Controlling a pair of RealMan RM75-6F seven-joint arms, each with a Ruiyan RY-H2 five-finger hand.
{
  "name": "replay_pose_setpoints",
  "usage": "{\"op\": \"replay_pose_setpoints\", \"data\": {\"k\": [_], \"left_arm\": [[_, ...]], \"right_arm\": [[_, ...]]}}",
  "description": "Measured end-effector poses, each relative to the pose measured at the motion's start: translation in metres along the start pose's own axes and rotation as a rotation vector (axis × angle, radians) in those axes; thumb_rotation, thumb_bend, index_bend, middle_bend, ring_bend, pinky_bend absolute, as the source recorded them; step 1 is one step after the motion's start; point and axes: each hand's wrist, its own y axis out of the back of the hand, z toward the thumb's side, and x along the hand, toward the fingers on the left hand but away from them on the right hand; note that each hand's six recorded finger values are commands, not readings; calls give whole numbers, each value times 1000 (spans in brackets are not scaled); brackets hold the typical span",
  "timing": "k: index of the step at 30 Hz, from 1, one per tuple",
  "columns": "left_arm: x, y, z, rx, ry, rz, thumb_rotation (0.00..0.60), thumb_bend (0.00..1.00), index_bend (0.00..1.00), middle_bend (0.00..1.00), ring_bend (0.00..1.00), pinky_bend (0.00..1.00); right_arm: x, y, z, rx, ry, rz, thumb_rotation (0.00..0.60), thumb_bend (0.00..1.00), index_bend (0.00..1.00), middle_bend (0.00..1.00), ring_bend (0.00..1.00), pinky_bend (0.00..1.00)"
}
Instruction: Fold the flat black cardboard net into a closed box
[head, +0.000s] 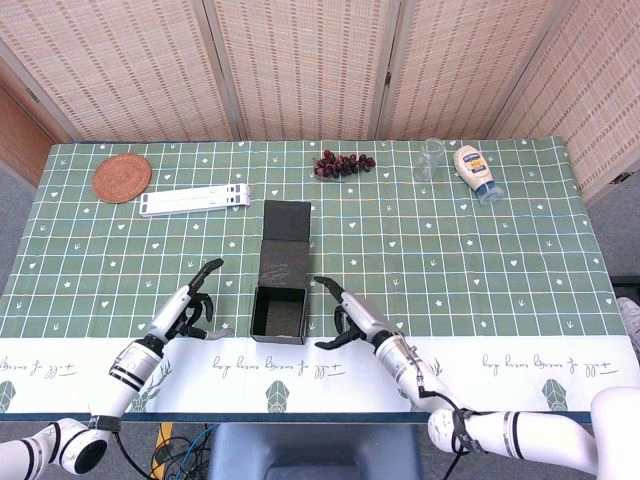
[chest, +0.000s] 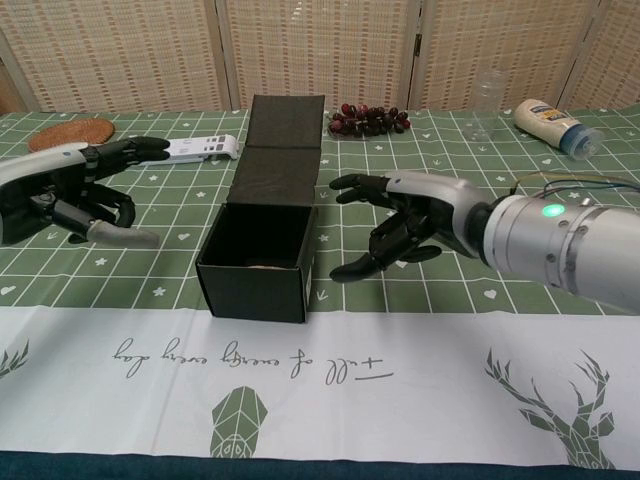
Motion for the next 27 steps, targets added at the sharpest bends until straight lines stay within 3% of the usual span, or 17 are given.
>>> {"op": "replay_pose_setpoints", "data": {"k": [11, 27], "left_arm": [[14, -21, -18, -52, 66, -64, 600, 124, 0, 0, 625, 872], [33, -59, -23, -88, 52, -154, 600, 125, 0, 0, 625, 873]], "right_arm": [[34, 74, 40, -45, 101, -162, 600, 44, 0, 8, 684, 1000], [49, 86, 24, -89, 82, -197, 600, 45, 0, 24, 684, 1000]]}}
